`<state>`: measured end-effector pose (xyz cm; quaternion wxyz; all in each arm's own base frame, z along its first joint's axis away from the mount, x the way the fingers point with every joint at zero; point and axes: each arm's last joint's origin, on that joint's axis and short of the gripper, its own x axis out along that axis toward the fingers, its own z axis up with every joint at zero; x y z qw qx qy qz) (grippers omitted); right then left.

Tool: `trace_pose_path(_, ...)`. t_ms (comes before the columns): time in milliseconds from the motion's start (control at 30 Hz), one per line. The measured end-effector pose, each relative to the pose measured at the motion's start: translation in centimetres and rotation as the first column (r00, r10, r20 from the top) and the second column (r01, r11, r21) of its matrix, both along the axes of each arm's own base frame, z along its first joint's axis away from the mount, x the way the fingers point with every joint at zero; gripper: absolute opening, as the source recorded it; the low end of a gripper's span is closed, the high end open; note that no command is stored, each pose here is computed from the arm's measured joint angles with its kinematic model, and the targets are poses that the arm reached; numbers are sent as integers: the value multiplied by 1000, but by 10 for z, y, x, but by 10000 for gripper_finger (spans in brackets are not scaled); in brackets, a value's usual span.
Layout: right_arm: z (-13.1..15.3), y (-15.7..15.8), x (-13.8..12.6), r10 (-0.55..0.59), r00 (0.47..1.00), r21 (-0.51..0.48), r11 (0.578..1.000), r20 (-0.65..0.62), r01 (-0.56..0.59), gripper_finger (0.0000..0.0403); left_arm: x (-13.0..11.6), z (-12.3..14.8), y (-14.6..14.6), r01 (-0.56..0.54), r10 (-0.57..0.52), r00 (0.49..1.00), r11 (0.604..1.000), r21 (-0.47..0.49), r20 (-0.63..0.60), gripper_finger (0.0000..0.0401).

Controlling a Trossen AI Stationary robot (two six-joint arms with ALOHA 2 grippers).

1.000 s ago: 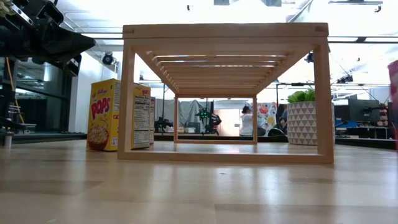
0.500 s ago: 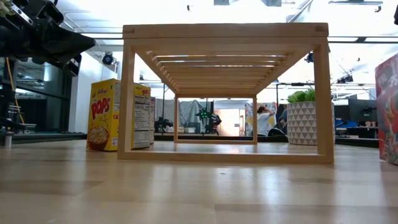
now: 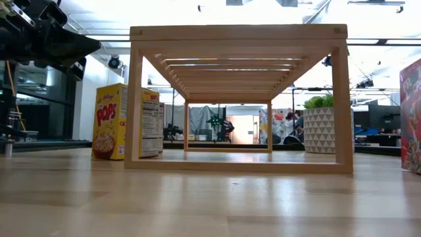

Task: Stack cereal on shelf
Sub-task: Put the right red cereal box on the shelf

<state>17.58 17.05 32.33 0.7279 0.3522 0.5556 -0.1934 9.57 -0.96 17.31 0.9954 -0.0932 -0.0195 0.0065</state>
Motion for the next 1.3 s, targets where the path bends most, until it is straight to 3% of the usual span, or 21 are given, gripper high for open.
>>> trace_pose_path(267,-16,3,-28,-267,952,-88,963,-151,256,336,0,0,0,0,0,1000,1000,0,0,3)
trace_pose_path(467,-34,5,-39,-389,899,-134,920,-200,368,336,0,0,0,0,0,1000,1000,0,0,3)
trace_pose_path(667,-44,4,-40,-423,880,-157,904,-214,397,336,0,0,0,0,0,1000,1000,0,0,3)
trace_pose_path(867,-44,4,-37,-460,880,-157,884,-117,441,336,0,0,0,0,0,1000,1000,0,0,3)
trace_pose_path(1133,-62,16,-31,-496,840,-222,864,-220,452,336,0,0,0,0,0,1000,1000,0,1,3)
trace_pose_path(1300,-67,20,-28,-463,860,-234,879,-216,415,336,0,0,0,0,0,1000,1000,0,0,3)
